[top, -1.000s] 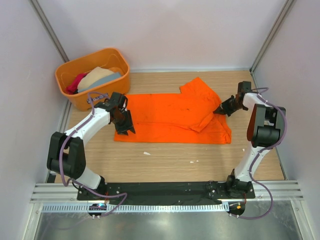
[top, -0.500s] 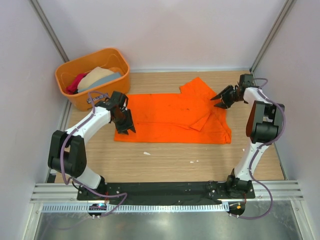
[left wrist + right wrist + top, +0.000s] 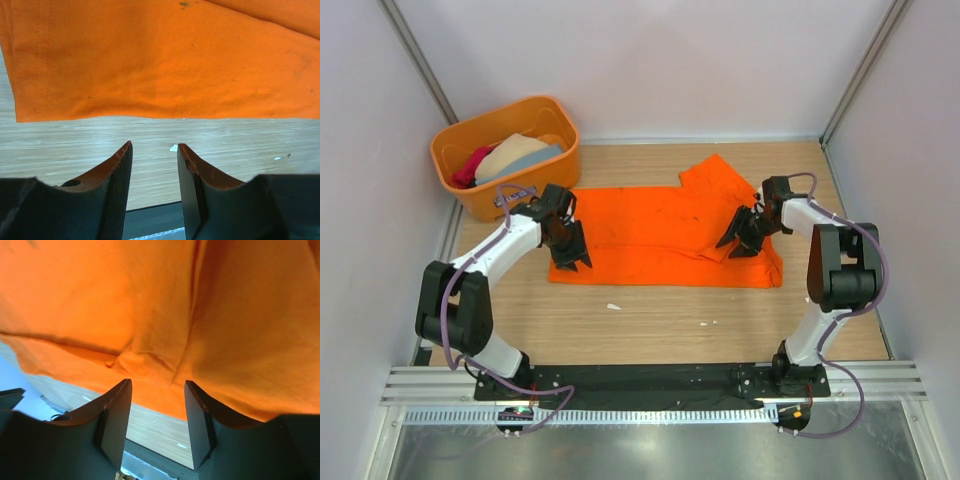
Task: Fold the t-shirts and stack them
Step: Fold the tshirt
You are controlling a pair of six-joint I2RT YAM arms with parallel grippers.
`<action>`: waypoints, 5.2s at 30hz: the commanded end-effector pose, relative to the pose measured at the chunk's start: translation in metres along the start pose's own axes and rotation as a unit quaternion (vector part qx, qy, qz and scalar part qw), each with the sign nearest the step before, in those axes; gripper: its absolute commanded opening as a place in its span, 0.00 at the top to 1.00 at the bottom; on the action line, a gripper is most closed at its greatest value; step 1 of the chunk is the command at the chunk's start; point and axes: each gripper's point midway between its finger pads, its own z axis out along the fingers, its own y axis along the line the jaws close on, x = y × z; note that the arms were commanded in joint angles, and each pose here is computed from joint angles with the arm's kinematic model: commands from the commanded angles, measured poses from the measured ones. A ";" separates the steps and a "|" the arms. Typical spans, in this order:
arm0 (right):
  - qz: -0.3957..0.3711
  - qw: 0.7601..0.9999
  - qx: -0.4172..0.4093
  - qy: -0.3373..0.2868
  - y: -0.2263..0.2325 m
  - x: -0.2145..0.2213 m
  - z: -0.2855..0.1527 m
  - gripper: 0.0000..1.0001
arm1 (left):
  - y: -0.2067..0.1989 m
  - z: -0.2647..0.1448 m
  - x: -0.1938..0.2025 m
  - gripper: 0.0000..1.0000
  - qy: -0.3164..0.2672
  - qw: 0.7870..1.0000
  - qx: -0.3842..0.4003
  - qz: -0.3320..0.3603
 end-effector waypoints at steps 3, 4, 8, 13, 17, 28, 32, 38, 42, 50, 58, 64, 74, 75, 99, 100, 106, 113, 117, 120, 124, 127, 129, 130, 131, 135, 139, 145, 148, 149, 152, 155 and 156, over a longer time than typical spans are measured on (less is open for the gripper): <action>-0.029 0.999 0.019 -0.019 -0.008 -0.014 0.005 0.53 | 0.000 -0.012 -0.004 0.57 -0.017 1.000 0.007 0.000; -0.029 0.999 0.020 -0.018 -0.009 -0.014 0.006 0.54 | 0.005 -0.012 -0.006 0.57 -0.018 1.000 0.004 -0.004; -0.033 0.999 0.028 -0.016 -0.012 -0.016 0.008 0.54 | 0.023 -0.013 -0.016 0.57 -0.018 1.000 -0.005 -0.025; -0.043 0.998 0.048 -0.027 -0.016 -0.026 0.006 0.54 | 0.054 -0.017 -0.031 0.57 -0.025 0.997 -0.020 -0.063; -0.035 0.997 0.054 -0.053 -0.015 -0.045 -0.001 0.53 | 0.068 -0.018 -0.041 0.58 -0.028 0.996 -0.026 -0.078; -0.017 0.993 0.073 -0.086 -0.010 -0.102 0.001 0.52 | 0.065 0.000 -0.079 0.60 -0.031 0.996 -0.036 -0.074; -0.018 0.993 0.076 -0.092 -0.007 -0.114 0.001 0.52 | 0.065 0.002 -0.092 0.60 -0.033 0.996 -0.044 -0.069; -0.012 0.994 0.068 -0.089 -0.003 -0.121 0.008 0.58 | 0.063 0.012 -0.094 0.61 -0.022 0.996 -0.039 -0.073; -0.004 0.994 0.064 -0.091 -0.001 -0.123 0.008 0.67 | 0.067 0.020 -0.095 0.64 -0.021 0.996 -0.045 -0.078; 0.004 0.994 0.052 -0.091 0.005 -0.127 0.009 0.82 | 0.058 0.026 -0.109 0.69 -0.030 0.996 -0.027 -0.085; 0.008 0.995 0.041 -0.088 0.012 -0.128 0.009 0.89 | 0.064 0.041 -0.113 0.53 -0.020 0.997 -0.036 -0.068; 0.007 0.996 0.040 -0.085 0.012 -0.125 0.010 0.91 | 0.064 0.050 -0.119 0.63 -0.019 0.997 -0.035 -0.067; 0.007 0.996 0.036 -0.081 0.013 -0.124 0.012 0.93 | 0.061 0.060 -0.125 0.66 -0.025 0.997 -0.033 -0.072; 0.007 0.996 0.036 -0.079 0.013 -0.123 0.013 0.93 | 0.061 0.061 -0.125 0.67 -0.024 0.997 -0.032 -0.073; 0.020 0.990 -0.022 -0.136 0.069 -0.123 -0.048 0.99 | 0.083 0.024 -0.109 1.00 -0.077 0.988 -0.092 -0.095; 0.018 0.990 -0.024 -0.136 0.072 -0.123 -0.049 0.99 | 0.083 0.023 -0.108 1.00 -0.077 0.988 -0.092 -0.097; 0.011 0.990 -0.037 -0.135 0.087 -0.116 -0.058 0.99 | 0.079 0.012 -0.106 1.00 -0.089 0.987 -0.084 -0.108; 0.013 0.986 -0.029 -0.162 0.094 -0.108 -0.090 0.99 | 0.077 -0.001 -0.102 1.00 -0.100 0.985 -0.080 -0.113; 0.004 0.986 -0.021 -0.166 0.090 -0.095 -0.103 0.99 | 0.077 -0.010 -0.096 1.00 -0.100 0.985 -0.080 -0.112; 0.004 0.987 -0.022 -0.157 0.089 -0.087 -0.105 0.99 | 0.078 -0.015 -0.091 1.00 -0.100 0.985 -0.081 -0.114; -0.001 0.987 -0.026 -0.160 0.089 -0.086 -0.104 0.99 | 0.087 -0.016 -0.090 1.00 -0.108 0.982 -0.104 -0.115; 0.000 0.988 -0.024 -0.152 0.086 -0.089 -0.094 0.99 | 0.090 -0.012 -0.090 1.00 -0.103 0.982 -0.110 -0.113; 0.002 0.989 -0.023 -0.148 0.084 -0.091 -0.089 0.99 | 0.090 -0.007 -0.092 1.00 -0.099 0.983 -0.110 -0.112; 0.003 0.989 -0.020 -0.145 0.082 -0.092 -0.085 0.99 | 0.090 -0.005 -0.093 1.00 -0.097 0.983 -0.111 -0.111; 0.002 0.989 -0.019 -0.144 0.081 -0.093 -0.083 0.99 | 0.090 -0.003 -0.094 1.00 -0.095 0.983 -0.110 -0.110; 0.003 0.990 -0.014 -0.140 0.079 -0.096 -0.077 0.99 | 0.086 -0.001 -0.104 1.00 -0.103 0.984 -0.104 -0.103; 0.006 0.990 0.000 -0.143 0.075 -0.101 -0.075 0.99 | 0.083 0.003 -0.112 1.00 -0.101 0.985 -0.099 -0.099; 0.012 0.989 0.021 -0.145 0.070 -0.106 -0.076 0.99 | 0.079 0.016 -0.119 1.00 -0.090 0.987 -0.092 -0.096; 0.017 0.988 0.031 -0.148 0.067 -0.105 -0.079 0.99 | 0.080 0.020 -0.121 1.00 -0.086 0.987 -0.094 -0.098; 0.019 0.988 0.032 -0.148 0.066 -0.106 -0.078 0.99 | 0.080 0.021 -0.122 1.00 -0.087 0.987 -0.095 -0.098; 0.021 0.989 0.033 -0.146 0.063 -0.107 -0.076 0.99 | 0.082 0.026 -0.121 1.00 -0.080 0.987 -0.098 -0.097; 0.023 0.989 0.035 -0.143 0.062 -0.108 -0.074 0.99 | 0.085 0.030 -0.120 1.00 -0.074 0.987 -0.105 -0.096; 0.024 0.989 0.035 -0.143 0.062 -0.108 -0.073 0.99 | 0.086 0.029 -0.120 1.00 -0.075 0.987 -0.109 -0.097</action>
